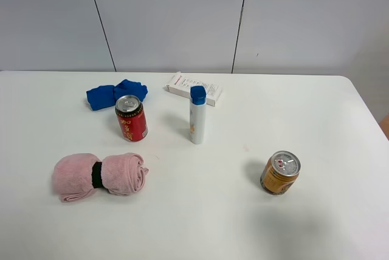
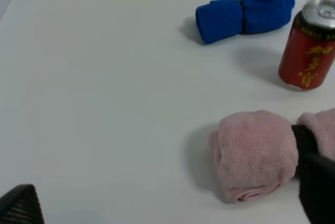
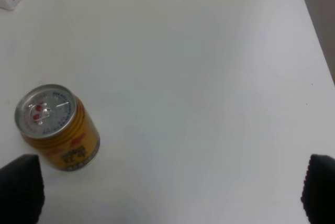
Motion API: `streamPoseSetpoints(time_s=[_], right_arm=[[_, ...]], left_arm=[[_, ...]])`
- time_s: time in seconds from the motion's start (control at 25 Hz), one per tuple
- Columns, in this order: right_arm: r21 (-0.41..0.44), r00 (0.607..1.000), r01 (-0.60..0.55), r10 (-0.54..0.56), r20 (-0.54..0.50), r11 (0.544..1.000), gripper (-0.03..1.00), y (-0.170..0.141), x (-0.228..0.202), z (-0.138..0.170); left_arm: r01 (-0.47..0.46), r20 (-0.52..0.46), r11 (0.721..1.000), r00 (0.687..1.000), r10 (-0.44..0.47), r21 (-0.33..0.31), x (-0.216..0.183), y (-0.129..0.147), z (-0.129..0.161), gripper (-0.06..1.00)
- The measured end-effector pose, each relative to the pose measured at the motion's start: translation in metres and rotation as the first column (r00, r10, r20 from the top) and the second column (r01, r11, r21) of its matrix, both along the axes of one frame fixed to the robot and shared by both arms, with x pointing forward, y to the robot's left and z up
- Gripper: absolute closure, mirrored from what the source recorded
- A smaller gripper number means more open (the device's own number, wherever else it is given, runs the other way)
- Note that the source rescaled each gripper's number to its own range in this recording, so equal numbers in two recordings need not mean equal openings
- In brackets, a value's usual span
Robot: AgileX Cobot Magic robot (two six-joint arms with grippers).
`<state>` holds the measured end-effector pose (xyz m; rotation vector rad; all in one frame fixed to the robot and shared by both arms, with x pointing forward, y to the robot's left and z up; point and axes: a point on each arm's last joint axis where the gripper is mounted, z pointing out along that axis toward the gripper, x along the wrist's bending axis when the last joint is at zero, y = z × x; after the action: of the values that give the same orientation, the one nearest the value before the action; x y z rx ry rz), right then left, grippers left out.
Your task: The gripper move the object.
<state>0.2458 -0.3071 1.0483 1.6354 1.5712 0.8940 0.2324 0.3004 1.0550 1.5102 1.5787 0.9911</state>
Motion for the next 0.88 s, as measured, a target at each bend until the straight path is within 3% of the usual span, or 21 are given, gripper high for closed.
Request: streamPoseSetpoints(time_s=[0.32, 0.6, 0.88], right_arm=[[0.014, 0.997, 0.025, -0.026, 0.07, 1.0, -0.03, -0.002, -0.01, 0.0], [0.009, 0.991, 0.111, -0.111, 0.068, 0.994, -0.03, -0.001, -0.011, 0.0], [0.008, 0.991, 0.114, -0.114, 0.068, 0.993, -0.03, -0.001, -0.011, 0.0]], left_arm=[[0.0, 0.0, 1.0, 1.0, 0.0, 0.0, 0.0, 0.0, 0.0, -0.06], [0.0, 0.0, 1.0, 1.0, 0.0, 0.0, 0.0, 0.0, 0.0, -0.06], [0.0, 0.0, 1.0, 1.0, 0.0, 0.0, 0.0, 0.0, 0.0, -0.06]])
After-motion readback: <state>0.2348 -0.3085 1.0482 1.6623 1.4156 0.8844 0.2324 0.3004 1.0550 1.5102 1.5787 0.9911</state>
